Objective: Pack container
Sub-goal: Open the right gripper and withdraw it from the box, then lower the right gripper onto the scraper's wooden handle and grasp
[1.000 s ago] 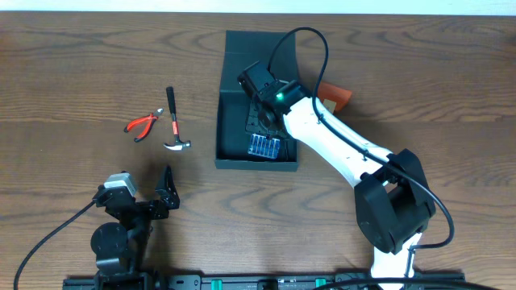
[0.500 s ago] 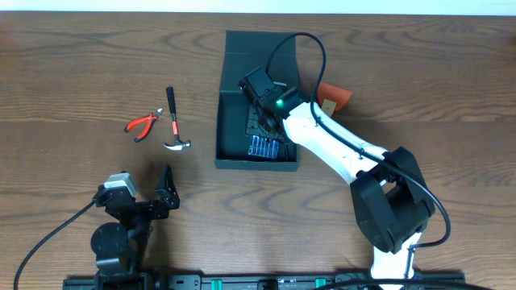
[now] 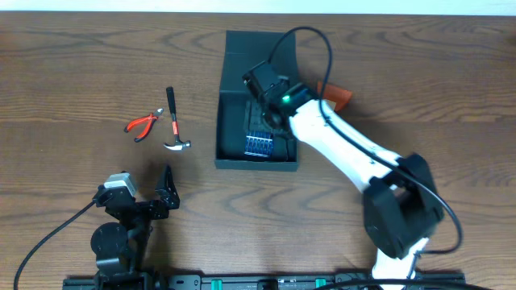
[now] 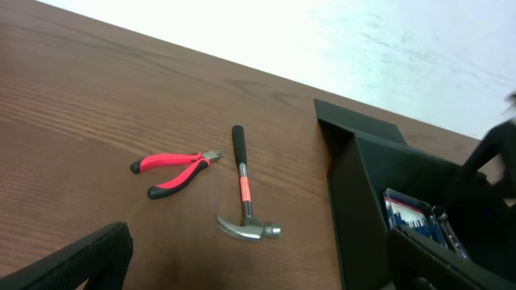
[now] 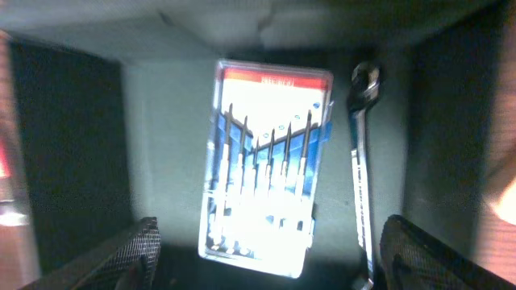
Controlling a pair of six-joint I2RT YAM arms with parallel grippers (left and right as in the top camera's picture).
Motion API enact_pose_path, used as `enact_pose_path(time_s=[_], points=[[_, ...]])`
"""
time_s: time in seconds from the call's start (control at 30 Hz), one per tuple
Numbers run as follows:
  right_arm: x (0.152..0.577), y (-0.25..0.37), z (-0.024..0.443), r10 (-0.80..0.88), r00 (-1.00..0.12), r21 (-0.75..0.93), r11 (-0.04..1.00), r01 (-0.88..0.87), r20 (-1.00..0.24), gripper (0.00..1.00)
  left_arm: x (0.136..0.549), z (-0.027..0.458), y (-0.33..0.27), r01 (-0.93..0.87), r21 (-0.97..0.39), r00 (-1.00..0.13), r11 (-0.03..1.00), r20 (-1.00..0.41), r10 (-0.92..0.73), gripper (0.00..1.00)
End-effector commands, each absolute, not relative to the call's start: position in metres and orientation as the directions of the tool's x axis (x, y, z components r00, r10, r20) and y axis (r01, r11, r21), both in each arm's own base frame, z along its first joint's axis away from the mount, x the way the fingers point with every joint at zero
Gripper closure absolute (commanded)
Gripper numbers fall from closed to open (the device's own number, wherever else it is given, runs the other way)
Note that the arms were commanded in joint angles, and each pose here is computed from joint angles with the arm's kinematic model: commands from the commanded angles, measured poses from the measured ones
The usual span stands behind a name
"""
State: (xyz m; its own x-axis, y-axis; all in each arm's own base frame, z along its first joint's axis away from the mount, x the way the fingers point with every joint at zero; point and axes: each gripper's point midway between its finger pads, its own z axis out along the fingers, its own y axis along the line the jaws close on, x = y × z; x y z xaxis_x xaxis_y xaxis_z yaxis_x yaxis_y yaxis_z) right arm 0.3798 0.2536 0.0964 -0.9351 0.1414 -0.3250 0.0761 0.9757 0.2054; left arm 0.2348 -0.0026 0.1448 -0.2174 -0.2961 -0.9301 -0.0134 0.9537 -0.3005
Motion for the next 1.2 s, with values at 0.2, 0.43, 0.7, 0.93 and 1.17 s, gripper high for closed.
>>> enact_pose_path(time_s=[0.2, 0.43, 0.7, 0.93, 1.17], points=[[0.394, 0.195, 0.231, 0.234, -0.784, 0.265, 0.960, 0.093, -0.574, 0.23, 0.235, 0.132, 0.000, -0.038, -0.305, -0.237, 0.952, -0.922, -0.305, 0.02], [0.400, 0.125, 0.225, 0.357, -0.752, 0.208, 0.934, 0.290, -0.554, 0.24, 0.235, 0.132, 0.000, -0.038, -0.305, -0.237, 0.952, -0.922, -0.305, 0.02], [0.409, 0.095, 0.135, 0.469, -0.805, 0.142, 0.882, 0.450, -0.363, 0.28, 0.235, 0.132, 0.000, -0.038, -0.305, -0.237, 0.952, -0.923, -0.305, 0.02], [0.417, 0.097, 0.072, 0.469, -0.843, 0.077, 0.882, 0.466, -0.263, 0.30, 0.235, 0.132, 0.000, -0.038, -0.305, -0.237, 0.952, -0.922, -0.305, 0.02], [0.416, 0.098, 0.033, 0.465, -0.861, 0.031, 0.882, 0.470, -0.206, 0.33, 0.235, 0.132, 0.000, -0.038, -0.305, -0.237, 0.952, -0.922, -0.305, 0.01]])
